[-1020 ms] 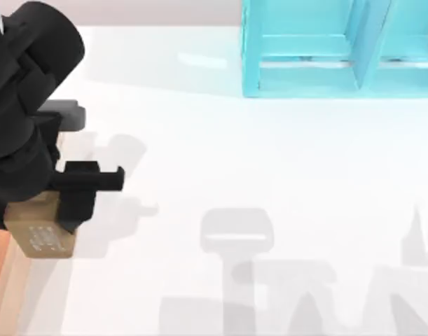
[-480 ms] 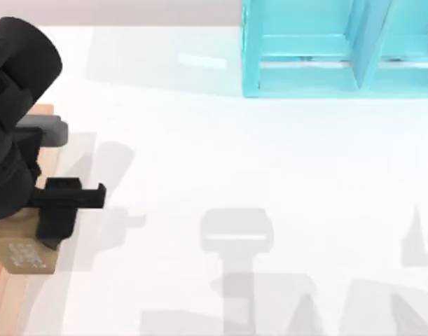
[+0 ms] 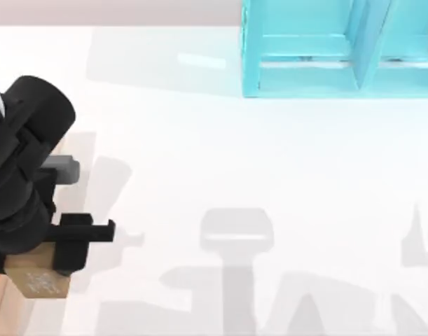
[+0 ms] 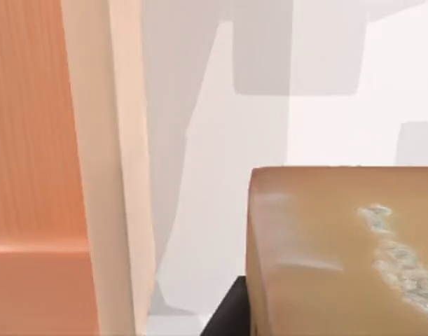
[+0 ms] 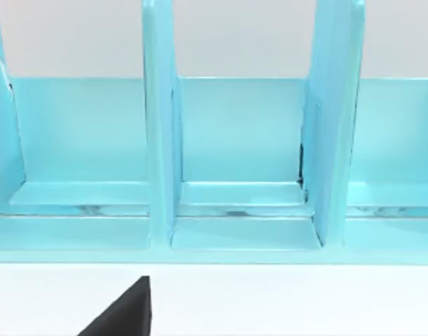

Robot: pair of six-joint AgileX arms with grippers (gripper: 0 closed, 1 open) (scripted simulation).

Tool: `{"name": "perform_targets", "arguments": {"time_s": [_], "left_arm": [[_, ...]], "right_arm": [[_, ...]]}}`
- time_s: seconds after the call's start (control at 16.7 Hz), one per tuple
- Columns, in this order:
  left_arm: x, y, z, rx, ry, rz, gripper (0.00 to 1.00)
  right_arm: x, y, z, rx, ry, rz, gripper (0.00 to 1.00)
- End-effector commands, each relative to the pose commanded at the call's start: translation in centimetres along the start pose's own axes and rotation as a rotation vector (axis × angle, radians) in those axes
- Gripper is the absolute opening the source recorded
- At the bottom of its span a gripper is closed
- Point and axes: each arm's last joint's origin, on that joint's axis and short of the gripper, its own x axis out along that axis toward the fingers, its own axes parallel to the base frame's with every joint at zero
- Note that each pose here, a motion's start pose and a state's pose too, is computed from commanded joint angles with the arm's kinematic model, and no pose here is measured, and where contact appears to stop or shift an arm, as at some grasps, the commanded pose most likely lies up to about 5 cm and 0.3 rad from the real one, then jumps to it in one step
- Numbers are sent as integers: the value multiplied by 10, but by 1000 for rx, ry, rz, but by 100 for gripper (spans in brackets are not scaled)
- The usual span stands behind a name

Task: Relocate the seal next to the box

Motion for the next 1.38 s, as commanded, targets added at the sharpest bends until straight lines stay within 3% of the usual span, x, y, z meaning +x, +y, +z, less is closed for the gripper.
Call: {"name": "perform_targets", "arguments": {"time_s": [0.24,1.02,1.38], "left_arm": [[1,0,0,0,0,0,0],[1,0,0,0,0,0,98],[1,0,0,0,0,0,100]], "right_arm": [[0,0,0,0,0,0,100],[0,0,0,0,0,0,100],[0,0,0,0,0,0,100]]}}
